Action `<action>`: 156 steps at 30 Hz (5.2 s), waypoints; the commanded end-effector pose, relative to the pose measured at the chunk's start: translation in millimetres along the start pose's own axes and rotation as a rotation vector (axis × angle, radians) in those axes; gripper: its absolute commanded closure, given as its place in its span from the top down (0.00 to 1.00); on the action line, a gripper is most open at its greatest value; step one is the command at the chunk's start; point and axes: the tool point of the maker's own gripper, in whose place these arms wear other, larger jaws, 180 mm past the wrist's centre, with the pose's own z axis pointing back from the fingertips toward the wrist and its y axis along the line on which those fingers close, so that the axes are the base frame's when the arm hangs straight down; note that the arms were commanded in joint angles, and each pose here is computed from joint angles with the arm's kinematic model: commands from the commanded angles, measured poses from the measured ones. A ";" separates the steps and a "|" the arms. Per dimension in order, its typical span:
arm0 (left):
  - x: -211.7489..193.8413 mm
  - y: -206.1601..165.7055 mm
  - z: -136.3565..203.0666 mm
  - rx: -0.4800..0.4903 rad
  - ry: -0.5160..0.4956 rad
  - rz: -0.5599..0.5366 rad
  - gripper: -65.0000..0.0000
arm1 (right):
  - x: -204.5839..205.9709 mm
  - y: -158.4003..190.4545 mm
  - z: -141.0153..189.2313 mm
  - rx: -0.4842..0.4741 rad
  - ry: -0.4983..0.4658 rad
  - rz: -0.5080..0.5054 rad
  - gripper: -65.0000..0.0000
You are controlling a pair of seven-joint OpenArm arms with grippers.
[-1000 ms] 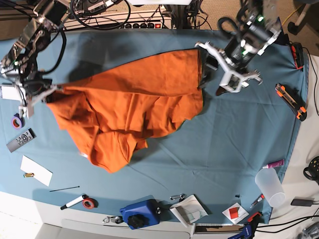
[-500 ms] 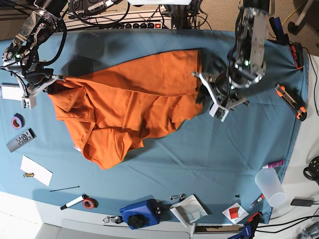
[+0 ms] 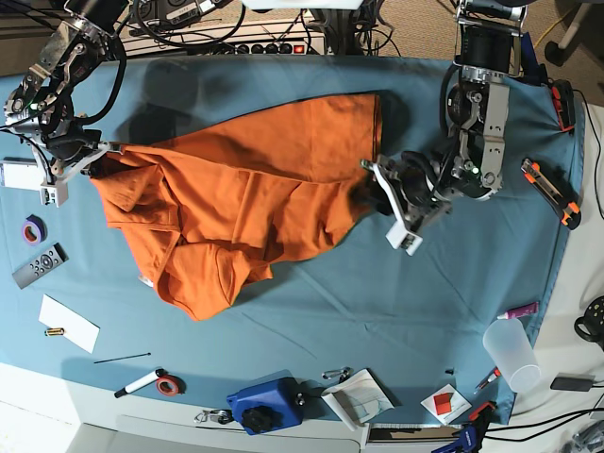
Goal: Layout the t-shirt on the table in an organized manner, then fold the t-shirt properly
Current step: 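Pull the t-shirt edge outward with the right gripper, left gripper approaching, then grasp the opposite t-shirt edge with the left gripper and stretch it, then drag the t-shirt with both grippers to spread it flat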
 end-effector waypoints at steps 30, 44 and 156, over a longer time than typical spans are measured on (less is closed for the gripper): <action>224.7 148.9 62.4 0.441 -0.261 -0.187 0.00 | 60.9 19.0 5.4 0.044 -0.277 0.069 0.00; 240.3 129.8 54.3 0.219 -0.197 -0.072 0.51 | 89.2 67.2 -12.0 0.065 -0.291 0.144 0.00; -11.2 66.3 79.1 0.478 0.195 -0.150 0.00 | 58.7 95.3 -13.1 0.236 -0.142 0.142 0.00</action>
